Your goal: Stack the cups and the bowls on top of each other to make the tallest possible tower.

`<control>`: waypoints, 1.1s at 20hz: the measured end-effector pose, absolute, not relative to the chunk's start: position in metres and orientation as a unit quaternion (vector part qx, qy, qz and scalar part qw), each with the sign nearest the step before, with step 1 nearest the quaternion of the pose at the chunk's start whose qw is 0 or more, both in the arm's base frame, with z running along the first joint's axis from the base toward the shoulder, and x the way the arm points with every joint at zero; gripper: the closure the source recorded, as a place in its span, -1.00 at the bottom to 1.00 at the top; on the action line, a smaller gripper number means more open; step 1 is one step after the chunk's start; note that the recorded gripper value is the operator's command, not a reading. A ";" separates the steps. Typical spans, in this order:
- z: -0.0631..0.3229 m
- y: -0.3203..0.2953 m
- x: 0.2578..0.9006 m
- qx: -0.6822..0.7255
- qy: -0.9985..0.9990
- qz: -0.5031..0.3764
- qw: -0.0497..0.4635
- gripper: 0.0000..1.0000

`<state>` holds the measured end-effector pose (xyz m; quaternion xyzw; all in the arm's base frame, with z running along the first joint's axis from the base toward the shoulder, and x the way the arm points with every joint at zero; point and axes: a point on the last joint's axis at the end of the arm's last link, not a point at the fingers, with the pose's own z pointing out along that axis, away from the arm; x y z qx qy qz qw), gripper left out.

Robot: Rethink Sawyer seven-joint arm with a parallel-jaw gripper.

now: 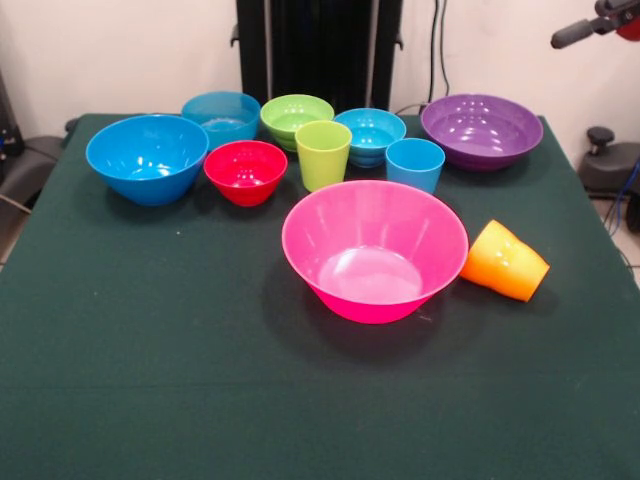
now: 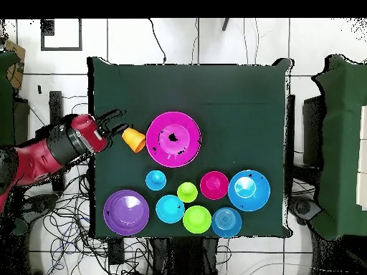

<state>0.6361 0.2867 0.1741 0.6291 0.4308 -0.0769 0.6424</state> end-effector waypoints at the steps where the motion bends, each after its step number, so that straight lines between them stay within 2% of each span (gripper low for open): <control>1: 0.175 0.287 0.636 0.629 0.431 -0.077 0.643 -1.00; 11: 0.182 0.293 0.635 0.649 0.432 -0.064 0.623 -1.00; 22: 0.175 0.306 0.632 0.711 0.441 -0.040 0.546 -1.00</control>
